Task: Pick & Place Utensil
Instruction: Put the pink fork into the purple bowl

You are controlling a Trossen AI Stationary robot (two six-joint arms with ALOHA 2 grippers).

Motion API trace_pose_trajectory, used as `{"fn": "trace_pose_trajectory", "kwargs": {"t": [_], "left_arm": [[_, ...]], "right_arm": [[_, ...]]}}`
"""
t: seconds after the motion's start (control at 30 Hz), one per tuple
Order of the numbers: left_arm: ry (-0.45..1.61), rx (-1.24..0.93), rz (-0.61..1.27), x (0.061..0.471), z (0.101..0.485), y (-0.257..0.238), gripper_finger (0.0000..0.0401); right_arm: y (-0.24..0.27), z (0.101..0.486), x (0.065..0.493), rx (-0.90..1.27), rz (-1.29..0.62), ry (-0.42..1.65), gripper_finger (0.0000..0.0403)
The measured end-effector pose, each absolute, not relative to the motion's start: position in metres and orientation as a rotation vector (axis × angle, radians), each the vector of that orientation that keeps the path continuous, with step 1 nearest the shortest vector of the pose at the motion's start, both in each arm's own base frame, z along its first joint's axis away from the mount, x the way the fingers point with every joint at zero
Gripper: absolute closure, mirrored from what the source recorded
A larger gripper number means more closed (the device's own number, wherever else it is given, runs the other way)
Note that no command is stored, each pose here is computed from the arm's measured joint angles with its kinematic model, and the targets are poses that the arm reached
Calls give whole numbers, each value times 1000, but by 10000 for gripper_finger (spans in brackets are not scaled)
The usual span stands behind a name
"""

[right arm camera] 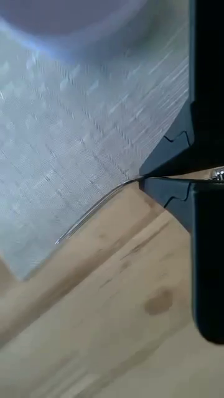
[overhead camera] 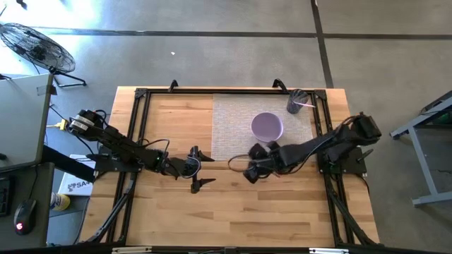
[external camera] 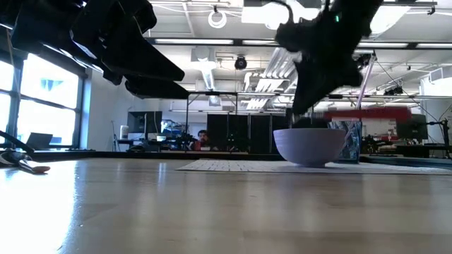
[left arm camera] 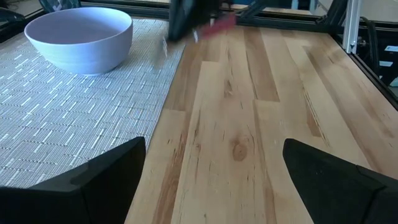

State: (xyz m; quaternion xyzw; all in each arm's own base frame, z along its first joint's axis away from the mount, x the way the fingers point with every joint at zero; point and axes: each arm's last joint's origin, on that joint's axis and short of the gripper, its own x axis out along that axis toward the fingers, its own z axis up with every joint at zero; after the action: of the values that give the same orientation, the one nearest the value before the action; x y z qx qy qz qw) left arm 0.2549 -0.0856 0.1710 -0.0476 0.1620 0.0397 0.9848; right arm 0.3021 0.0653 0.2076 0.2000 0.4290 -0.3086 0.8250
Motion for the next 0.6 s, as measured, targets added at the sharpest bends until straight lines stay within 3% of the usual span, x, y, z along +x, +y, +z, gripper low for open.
{"fn": "trace_pose_trajectory", "kwargs": {"t": [0.27, 0.43, 0.6], "left_arm": [[325, -96, 80, 255, 171, -85, 25], [326, -96, 80, 255, 171, -86, 25], [326, -95, 80, 255, 171, -86, 25]], "right_arm": [[17, 272, 269, 577, -836, 914, 401], [-29, 268, 248, 812, -868, 948, 401], [-67, 248, 241, 901, -868, 898, 401]]}}
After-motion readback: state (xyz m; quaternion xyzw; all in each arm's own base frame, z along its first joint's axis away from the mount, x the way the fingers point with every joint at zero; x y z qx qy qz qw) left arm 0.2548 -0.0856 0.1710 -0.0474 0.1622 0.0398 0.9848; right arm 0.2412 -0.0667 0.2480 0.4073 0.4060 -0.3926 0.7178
